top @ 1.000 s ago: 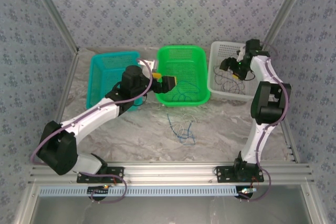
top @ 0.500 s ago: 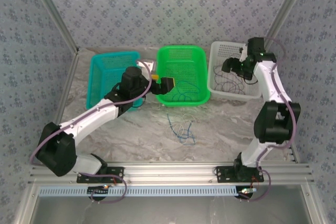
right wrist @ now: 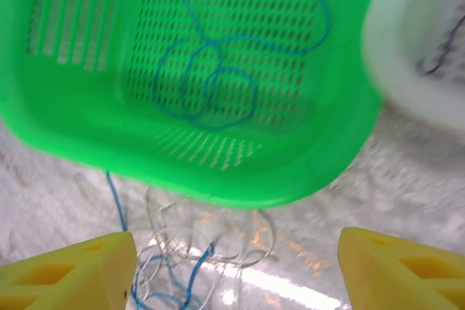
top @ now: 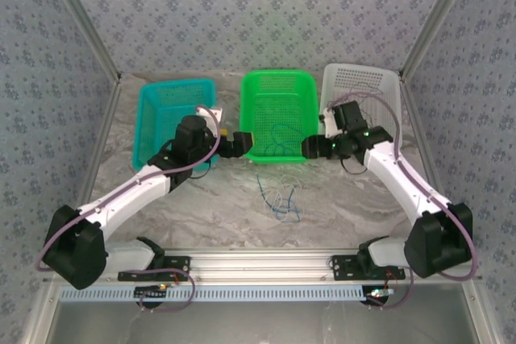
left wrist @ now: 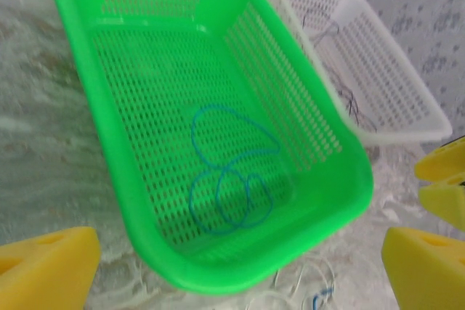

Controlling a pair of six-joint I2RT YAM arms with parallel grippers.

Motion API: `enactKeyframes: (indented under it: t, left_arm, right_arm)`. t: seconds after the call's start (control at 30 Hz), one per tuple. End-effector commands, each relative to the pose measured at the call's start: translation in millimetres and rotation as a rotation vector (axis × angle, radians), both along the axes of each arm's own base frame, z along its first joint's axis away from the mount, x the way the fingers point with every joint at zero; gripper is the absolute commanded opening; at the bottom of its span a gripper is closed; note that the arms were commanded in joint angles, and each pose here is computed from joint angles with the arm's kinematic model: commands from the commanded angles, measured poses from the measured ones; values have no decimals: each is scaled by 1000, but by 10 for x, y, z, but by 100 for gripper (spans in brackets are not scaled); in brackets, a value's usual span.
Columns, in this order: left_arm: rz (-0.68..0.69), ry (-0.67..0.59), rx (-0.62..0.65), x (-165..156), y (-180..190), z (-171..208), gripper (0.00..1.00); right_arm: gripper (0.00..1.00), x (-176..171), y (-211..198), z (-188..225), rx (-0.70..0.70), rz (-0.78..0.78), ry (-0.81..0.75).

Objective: Untangle the cables

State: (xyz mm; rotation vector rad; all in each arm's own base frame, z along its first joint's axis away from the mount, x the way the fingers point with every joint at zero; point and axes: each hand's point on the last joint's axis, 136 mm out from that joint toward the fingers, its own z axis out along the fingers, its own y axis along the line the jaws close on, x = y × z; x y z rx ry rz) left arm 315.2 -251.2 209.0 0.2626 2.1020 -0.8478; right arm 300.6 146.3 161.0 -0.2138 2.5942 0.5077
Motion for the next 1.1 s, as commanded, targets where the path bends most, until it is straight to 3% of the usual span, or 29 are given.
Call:
enactKeyframes:
  t: [0.0,0.17,0.3,0.43,0.67,1.07]
  left_arm:
    - [-138,58,13,-347,-157,-175,98]
    - [-287,98,77,-850,-408,-424,95]
    - [-327,208,86,-1115,-466,-691,84]
    - [-359,260,100,-1315,-598,-878,81]
    - [-350,353,116,-1400,-725,-1111,78]
    - [-402,388,113,-1503,-1010,-1255,69]
  right_arm:
    - [76,-66,87,7,56,-23,-43]
    - [77,-32,115,10,133,-79,-129]
    - [78,-19,109,-11,115,-85,-133]
    - [79,7,110,-38,125,-99,-143]
    - [80,-27,122,-86,132,-94,-138]
    - [81,-88,80,-173,126,-104,-132]
